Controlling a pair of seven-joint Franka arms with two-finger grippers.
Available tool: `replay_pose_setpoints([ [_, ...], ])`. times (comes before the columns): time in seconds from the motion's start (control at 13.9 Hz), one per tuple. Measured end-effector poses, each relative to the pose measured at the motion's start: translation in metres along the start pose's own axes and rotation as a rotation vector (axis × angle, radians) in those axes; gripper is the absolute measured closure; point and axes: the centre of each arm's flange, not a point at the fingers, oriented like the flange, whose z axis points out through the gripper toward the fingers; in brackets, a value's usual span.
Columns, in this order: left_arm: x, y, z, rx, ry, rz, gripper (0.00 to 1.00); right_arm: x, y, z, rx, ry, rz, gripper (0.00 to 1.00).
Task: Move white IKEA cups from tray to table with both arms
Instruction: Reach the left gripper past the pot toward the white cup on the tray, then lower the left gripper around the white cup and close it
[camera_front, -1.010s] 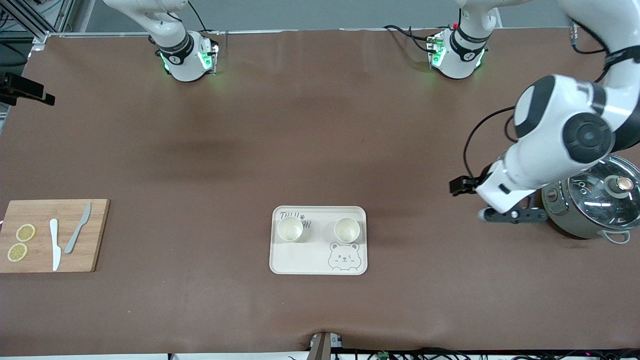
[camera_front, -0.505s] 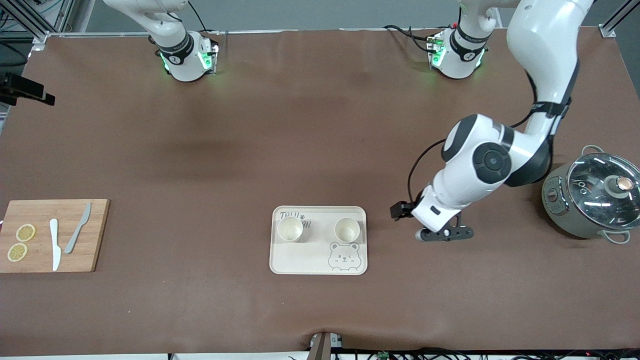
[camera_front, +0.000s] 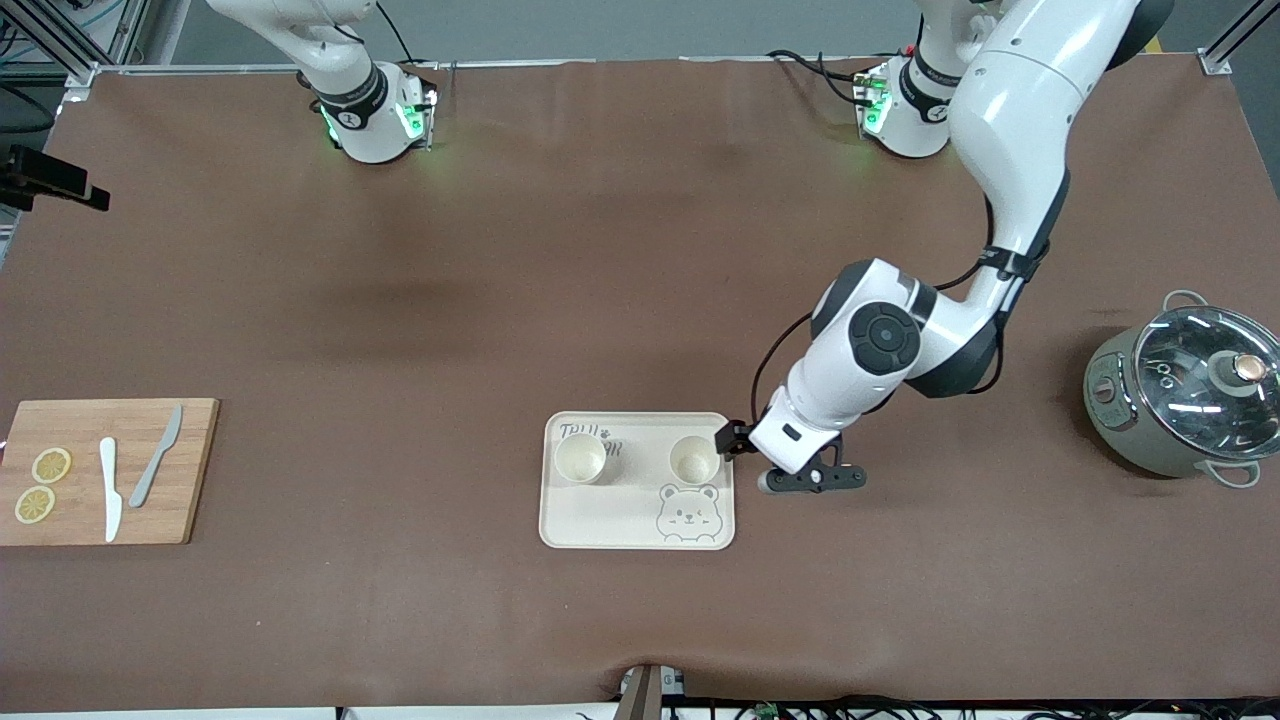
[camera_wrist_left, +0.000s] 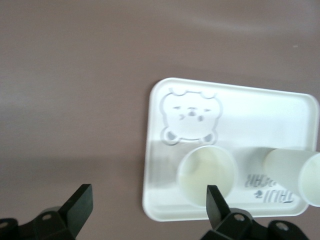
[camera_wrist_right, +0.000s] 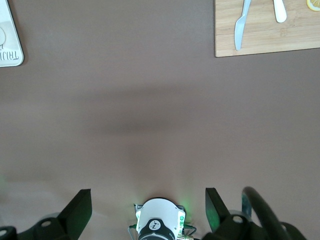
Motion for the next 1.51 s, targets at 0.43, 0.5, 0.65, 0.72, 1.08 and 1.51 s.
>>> replay_pose_setpoints([
  [0.43, -0.008, 0.011, 0.051, -0.064, 0.051, -0.008, 0.03, 0.000, 0.000, 0.000, 0.000, -0.001, 0.001, 0.00],
  [0.5, -0.011, 0.009, 0.061, -0.062, 0.040, -0.011, 0.10, 0.000, 0.000, 0.000, 0.000, -0.001, 0.001, 0.00],
  [0.65, -0.014, 0.006, 0.076, -0.057, 0.023, -0.014, 0.25, 0.000, 0.001, 0.000, 0.000, -0.001, 0.001, 0.00],
  [0.72, -0.016, 0.006, 0.078, -0.057, 0.020, -0.012, 0.28, 0.000, 0.001, 0.000, 0.000, -0.001, 0.001, 0.00],
  [1.08, -0.027, 0.018, 0.085, -0.053, 0.007, 0.009, 0.64, 0.001, 0.001, -0.004, -0.003, 0.020, 0.001, 0.00],
  [1.51, -0.036, 0.024, 0.090, -0.012, -0.009, 0.058, 0.97, 0.033, -0.037, -0.014, -0.032, 0.052, -0.075, 0.00],
])
